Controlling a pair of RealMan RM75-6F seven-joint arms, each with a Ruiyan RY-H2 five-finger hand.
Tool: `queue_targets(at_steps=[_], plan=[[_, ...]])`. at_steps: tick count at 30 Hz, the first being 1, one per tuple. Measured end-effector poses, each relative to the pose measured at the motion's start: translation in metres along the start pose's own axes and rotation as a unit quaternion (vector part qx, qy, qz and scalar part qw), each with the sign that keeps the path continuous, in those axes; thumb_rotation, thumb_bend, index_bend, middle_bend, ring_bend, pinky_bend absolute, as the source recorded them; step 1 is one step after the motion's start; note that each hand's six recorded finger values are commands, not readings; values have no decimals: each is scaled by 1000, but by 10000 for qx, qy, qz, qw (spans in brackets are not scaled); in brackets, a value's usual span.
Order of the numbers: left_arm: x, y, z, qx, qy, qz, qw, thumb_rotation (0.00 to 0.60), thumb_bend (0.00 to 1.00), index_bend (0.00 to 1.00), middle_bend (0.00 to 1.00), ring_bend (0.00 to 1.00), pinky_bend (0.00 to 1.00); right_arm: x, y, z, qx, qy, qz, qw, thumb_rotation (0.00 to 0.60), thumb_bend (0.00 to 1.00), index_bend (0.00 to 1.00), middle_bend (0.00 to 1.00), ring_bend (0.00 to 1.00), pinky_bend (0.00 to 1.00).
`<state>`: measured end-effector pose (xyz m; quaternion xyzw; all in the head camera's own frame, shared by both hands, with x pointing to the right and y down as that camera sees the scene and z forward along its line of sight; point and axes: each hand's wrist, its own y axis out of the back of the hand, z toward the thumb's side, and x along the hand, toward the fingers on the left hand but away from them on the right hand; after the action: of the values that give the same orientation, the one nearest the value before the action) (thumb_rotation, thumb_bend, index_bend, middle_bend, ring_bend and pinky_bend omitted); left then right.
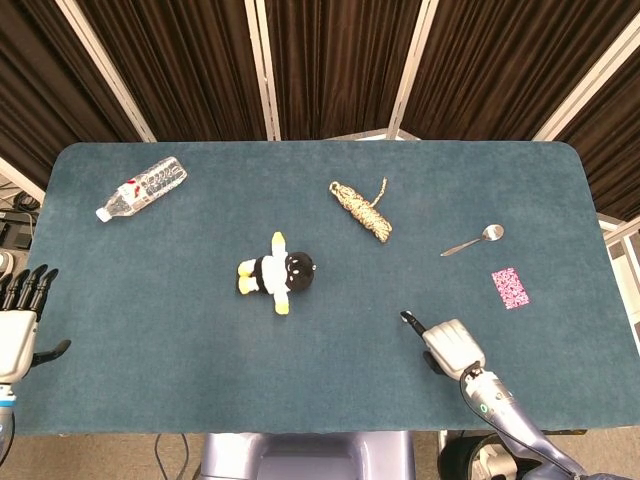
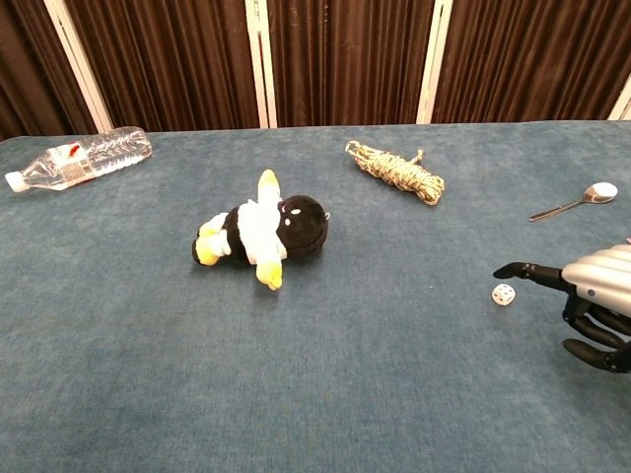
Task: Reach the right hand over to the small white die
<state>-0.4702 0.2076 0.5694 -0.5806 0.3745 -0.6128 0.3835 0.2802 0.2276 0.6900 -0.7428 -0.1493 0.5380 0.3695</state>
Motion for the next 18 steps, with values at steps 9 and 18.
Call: queue_targets(at_steps=[9, 18], plan=[[0, -1, 3, 15, -34, -14, 10000, 600, 0, 0, 0, 0, 0, -1, -7, -2, -7, -67, 90, 9999, 600, 512, 39, 809, 762, 1000], [0, -2, 3, 12, -34, -27, 10000, 600, 0, 0, 0, 0, 0, -1, -14, -6, -22, -158, 195, 9997, 600, 513, 49, 810, 762, 1000]])
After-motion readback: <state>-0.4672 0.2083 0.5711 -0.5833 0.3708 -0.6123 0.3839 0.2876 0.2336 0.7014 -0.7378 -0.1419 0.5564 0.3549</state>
